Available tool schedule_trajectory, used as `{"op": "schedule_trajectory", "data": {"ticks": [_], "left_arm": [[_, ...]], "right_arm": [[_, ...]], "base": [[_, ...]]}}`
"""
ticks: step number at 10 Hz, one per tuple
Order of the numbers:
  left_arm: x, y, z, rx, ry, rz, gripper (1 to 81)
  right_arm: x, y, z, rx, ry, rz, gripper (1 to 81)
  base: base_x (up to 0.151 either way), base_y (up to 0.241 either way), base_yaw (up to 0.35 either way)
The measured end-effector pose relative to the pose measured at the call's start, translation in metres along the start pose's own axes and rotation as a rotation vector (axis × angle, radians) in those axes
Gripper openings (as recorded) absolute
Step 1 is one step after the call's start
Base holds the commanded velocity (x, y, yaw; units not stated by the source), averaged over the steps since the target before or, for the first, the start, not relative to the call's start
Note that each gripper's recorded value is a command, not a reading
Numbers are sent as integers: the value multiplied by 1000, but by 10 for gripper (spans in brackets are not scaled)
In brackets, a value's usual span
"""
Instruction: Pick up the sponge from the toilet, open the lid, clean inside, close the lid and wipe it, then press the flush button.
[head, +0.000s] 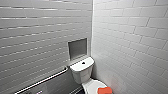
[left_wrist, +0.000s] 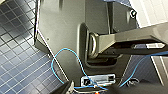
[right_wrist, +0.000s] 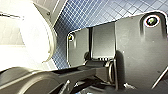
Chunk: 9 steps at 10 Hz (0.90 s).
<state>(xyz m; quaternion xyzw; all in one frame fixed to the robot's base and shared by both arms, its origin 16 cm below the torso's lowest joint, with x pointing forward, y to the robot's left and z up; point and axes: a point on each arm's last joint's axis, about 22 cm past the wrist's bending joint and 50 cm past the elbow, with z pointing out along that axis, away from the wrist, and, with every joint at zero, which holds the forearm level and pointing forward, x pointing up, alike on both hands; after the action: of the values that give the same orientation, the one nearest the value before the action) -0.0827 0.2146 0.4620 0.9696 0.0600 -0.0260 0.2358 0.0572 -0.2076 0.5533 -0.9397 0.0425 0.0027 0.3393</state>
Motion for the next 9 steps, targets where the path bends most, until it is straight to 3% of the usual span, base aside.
{"op": "schedule_trajectory", "data": {"ticks": [3, 6, 9], "left_arm": [[-10, 15, 11, -18, -57, -29, 811], [-16, 18, 19, -17, -106, -58, 811], [5, 26, 33, -33, -84, -64, 811]], "right_arm": [[76, -3, -9, 20, 51, 25, 811], [130, 18, -12, -8, 68, 49, 811], [174, 27, -15, -22, 114, 67, 811]], "base": [[0, 0, 0], [0, 0, 0], [0, 0, 0]]}}
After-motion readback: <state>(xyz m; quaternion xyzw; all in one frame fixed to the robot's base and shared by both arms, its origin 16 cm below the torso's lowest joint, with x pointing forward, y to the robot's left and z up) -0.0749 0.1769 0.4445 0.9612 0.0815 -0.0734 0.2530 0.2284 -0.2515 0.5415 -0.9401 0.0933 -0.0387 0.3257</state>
